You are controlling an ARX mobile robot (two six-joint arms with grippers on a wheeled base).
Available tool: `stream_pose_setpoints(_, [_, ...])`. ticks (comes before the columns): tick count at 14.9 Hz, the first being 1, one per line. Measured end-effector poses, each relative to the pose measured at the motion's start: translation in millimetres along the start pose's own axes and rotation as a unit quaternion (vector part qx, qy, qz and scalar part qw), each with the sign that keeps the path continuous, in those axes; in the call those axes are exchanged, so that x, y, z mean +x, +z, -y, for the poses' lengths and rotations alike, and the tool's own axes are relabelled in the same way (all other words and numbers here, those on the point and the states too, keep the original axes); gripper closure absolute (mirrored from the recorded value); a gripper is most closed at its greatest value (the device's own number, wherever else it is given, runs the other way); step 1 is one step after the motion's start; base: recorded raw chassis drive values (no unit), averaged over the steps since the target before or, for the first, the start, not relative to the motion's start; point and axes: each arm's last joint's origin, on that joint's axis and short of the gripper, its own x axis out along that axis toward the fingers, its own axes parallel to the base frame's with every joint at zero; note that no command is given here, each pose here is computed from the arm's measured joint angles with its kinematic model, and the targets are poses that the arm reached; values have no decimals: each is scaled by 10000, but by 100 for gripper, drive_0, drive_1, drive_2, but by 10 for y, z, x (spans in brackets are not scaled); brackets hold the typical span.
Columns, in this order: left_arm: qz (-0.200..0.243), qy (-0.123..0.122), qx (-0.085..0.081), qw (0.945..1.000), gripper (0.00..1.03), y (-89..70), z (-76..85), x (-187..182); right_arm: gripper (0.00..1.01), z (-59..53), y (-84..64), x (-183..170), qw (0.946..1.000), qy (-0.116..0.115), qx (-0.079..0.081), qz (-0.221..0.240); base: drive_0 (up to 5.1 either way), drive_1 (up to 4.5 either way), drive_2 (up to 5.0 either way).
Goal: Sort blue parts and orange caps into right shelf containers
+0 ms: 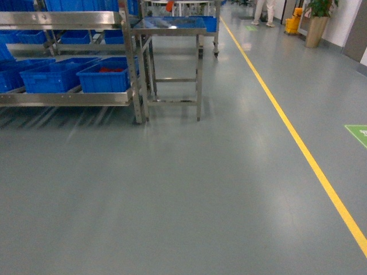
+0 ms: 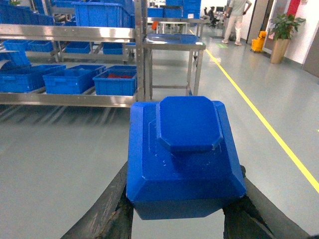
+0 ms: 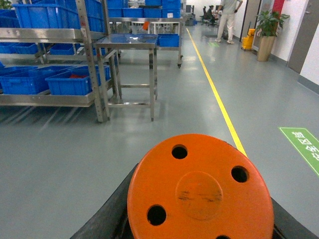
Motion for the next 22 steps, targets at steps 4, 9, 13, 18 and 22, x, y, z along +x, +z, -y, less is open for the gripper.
stream_pose_setpoints(4, [4,-6,0,10000,62,1,0,0,57,0,0,0,10000,0,0,0,-2,429,-434])
stream_pose_setpoints(9, [-2,-2,0,10000,62,0,0,0,57,0,0,0,10000,2,0,0,-3,429,-434])
stream_pose_setpoints(13, [-4,-2,0,10000,62,-1,0,0,57,0,0,0,10000,0,0,-2,-3,429,-435])
stream_pose_setpoints(18, [-6,-4,0,10000,62,-1,0,0,57,0,0,0,10000,0,0,0,-2,429,-434])
stream_pose_setpoints(22, [2,-4,0,10000,62,0,0,0,57,0,1,0,10000,0,0,8,-1,431,-432])
